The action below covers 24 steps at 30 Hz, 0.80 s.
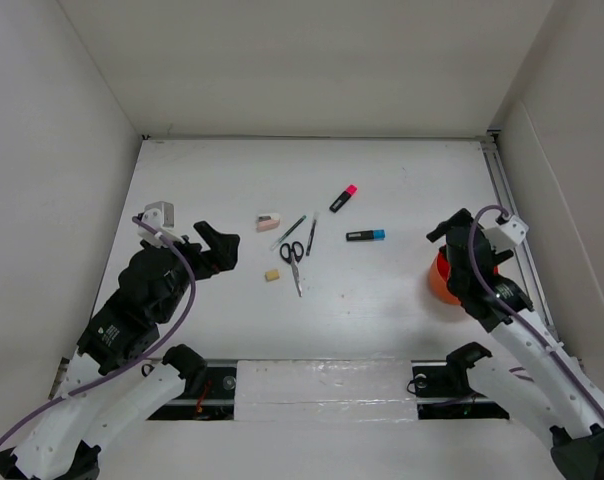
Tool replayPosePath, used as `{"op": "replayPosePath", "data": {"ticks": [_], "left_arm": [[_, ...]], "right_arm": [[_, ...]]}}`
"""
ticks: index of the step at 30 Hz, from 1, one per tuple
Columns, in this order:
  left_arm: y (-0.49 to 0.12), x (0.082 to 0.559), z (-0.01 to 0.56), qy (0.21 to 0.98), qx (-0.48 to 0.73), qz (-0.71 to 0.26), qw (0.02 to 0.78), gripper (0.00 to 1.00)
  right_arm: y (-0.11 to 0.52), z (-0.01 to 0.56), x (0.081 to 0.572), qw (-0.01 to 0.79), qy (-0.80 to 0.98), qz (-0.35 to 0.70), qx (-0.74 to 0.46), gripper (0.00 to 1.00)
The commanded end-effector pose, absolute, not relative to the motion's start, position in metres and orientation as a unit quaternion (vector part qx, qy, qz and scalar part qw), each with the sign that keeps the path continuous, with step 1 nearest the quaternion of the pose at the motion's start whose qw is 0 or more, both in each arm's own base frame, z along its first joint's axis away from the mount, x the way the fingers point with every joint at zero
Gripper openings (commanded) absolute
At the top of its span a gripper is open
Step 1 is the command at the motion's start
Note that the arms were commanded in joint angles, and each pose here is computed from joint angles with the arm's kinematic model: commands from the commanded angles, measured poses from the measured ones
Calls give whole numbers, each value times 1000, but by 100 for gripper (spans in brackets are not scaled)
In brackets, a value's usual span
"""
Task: Sort the stationery into containers
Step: Place the pen in the storage box, then pick up the pen from the center of the board.
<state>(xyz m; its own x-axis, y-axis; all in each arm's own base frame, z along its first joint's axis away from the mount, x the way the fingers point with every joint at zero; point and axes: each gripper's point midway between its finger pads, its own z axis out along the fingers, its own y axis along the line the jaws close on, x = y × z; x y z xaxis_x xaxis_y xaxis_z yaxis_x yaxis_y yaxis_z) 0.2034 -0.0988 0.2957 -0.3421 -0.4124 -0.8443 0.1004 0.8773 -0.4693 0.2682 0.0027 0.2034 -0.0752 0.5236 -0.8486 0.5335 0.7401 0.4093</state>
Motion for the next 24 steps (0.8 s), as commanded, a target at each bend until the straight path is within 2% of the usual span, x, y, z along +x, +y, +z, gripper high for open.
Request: {"op": "replayPosePath", "data": {"ticks": [1,9,11,14,17,19,21,22,24], "left_arm": [[-95,207,298,782,-115,-221,572,100],[-102,226,276,816,-127,-176,536,100],[-104,230,270,826,-120,-162,526,100],[-106,232,262,835,-117,-152,516,100],[-96,229,268,823,-135,-154,529,100],[-91,223,280,808,-147,-169,544,100],[-86,220,282,801,-157,-172,551,100],[-83,219,284,797,-160,-172,556,100],[-82,217,287,793,-165,-179,559,100]], "right_arm": [[17,235,269,589,725,29,357,100],[86,252,275,594,764,75,240,100],[118,267,280,601,765,120,199,100],[163,259,302,588,784,145,141,100],[206,237,333,554,816,126,110,100],[233,242,351,545,822,138,93,97],[265,211,368,513,845,139,58,96],[279,223,379,517,841,149,51,96],[297,184,392,481,868,123,33,95]]}}
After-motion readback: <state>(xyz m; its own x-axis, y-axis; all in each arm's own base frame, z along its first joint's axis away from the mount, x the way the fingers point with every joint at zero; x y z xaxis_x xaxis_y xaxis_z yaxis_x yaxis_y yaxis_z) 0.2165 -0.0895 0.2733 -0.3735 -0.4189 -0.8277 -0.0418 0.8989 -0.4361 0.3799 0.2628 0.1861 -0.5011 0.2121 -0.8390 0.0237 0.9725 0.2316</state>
